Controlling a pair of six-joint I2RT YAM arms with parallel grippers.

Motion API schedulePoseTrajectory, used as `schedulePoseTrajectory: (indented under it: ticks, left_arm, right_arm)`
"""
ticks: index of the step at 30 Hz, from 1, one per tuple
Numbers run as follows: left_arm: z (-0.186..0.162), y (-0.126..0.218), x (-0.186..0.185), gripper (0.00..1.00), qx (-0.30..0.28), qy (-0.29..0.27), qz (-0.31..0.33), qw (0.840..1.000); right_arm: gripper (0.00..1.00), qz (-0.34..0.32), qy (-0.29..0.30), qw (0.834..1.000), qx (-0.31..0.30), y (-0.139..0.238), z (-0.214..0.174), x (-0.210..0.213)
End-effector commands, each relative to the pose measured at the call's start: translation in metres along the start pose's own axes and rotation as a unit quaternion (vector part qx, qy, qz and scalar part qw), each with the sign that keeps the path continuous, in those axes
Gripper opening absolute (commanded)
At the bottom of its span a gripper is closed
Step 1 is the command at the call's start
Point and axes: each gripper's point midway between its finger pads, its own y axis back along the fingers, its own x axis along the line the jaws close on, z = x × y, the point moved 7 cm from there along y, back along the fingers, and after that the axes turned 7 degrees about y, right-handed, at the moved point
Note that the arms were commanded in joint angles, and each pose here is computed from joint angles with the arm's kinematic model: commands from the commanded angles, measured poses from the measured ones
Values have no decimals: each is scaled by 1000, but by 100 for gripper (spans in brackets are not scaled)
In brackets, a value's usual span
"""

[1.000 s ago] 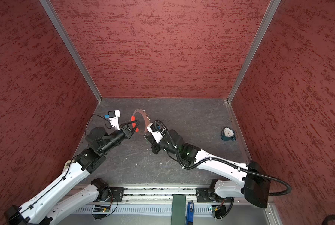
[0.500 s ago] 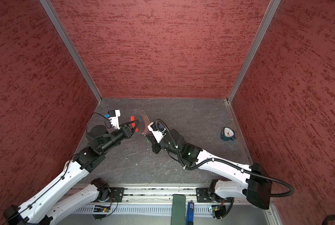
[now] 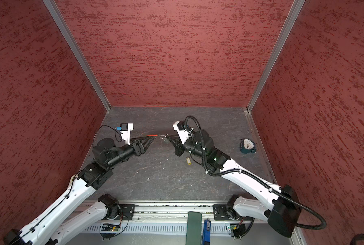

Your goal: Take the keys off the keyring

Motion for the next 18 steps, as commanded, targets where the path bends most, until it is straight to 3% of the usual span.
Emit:
schedulePoseTrajectory:
  ticks: [1,8,13,18]
  left_arm:
    - [1,8,-12,58,0,-35,-57,998]
    - [1,15,-42,60,29,-84,-157,984]
    - [-1,16,-60,45,49,-119,-227,965]
    - [-7,18,-75,39,69,-143,-280,947]
  right_arm:
    - [0,58,12,998,-21,19,19,11]
    - [0,115,13,993,-7,40,18,24]
    - [0,193,10,981,-9,50,20,42]
    - [0,231,-4,973,-11,50,20,47]
